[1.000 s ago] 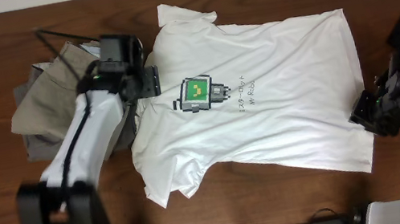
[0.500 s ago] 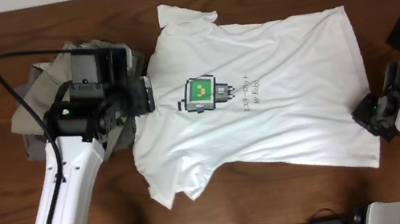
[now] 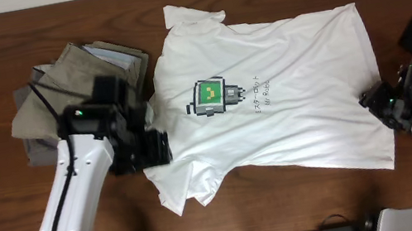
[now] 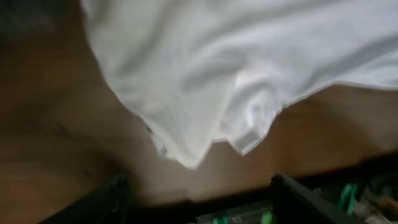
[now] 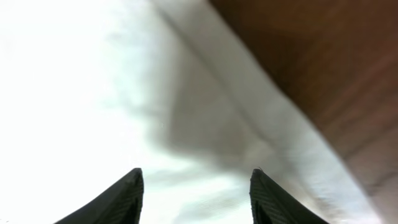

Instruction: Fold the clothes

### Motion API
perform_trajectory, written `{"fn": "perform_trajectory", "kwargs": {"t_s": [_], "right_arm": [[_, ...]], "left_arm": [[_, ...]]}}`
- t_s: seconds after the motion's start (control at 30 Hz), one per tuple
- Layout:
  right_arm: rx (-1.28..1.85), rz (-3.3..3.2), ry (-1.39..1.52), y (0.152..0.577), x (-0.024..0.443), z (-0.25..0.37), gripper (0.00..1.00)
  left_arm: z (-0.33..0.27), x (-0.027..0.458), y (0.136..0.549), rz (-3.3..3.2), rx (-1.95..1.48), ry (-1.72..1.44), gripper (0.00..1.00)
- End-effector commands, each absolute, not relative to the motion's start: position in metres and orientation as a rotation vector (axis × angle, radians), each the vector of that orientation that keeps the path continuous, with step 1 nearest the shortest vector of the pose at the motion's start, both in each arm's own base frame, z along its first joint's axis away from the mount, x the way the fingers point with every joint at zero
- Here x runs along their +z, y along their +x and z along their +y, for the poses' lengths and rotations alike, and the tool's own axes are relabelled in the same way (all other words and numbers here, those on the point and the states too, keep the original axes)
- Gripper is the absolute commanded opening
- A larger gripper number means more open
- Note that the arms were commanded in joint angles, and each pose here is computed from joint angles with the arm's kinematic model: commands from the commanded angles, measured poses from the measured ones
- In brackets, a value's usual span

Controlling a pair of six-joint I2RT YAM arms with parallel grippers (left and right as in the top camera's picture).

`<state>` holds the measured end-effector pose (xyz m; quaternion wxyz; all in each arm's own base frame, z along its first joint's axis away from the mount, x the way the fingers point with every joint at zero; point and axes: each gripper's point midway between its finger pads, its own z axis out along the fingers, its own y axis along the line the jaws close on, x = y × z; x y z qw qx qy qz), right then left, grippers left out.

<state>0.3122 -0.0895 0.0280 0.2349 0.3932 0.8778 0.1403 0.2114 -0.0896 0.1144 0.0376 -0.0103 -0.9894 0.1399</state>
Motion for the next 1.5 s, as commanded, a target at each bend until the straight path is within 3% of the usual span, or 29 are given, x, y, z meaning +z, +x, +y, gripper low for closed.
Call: {"fn": "perform_trajectory", "kwargs": {"t_s": [0.0, 0.2, 0.33, 0.47, 0.6, 0.8, 1.07, 1.27, 1.47], "right_arm": [[0.550, 2.307, 0.908, 0.333, 0.081, -0.078, 0.56], [0.524, 2.286, 0.852, 0.323, 0.106, -0.074, 0.59], [0.527, 2.312, 0.861, 0.317, 0.103, -0.072, 0.59], [0.532, 2.354, 0.869, 0.309, 0.097, -0.067, 0.58], [0.524, 2.397, 0.838, 0.302, 0.092, -0.064, 0.57], [0.524, 2.408, 0.836, 0.300, 0.091, -0.063, 0.57], [0.515, 2.422, 0.815, 0.298, 0.090, -0.063, 0.57], [0.472, 2.498, 0.849, 0.282, 0.079, -0.063, 0.57], [0.429, 2.614, 0.951, 0.253, 0.064, -0.059, 0.57]], "left_arm": [[-0.102, 0.092, 0.176, -2.857, 0.538, 0.102, 0.75], [-0.107, 0.050, 0.123, -2.677, 0.595, 0.164, 0.73], [-0.104, 0.025, 0.125, -2.738, 0.597, 0.143, 0.72], [-0.097, 0.009, 0.137, -2.823, 0.536, 0.177, 0.64], [-0.096, 0.007, 0.137, -2.820, 0.520, 0.214, 0.48], [-0.082, 0.001, 0.140, -2.809, 0.359, 0.490, 0.32], [-0.082, 0.001, 0.140, -2.810, 0.360, 0.490, 0.06], [-0.100, 0.027, 0.156, -2.798, 0.512, 0.460, 0.06], [-0.121, 0.081, 0.202, -2.930, 0.747, 0.362, 0.06]]}}
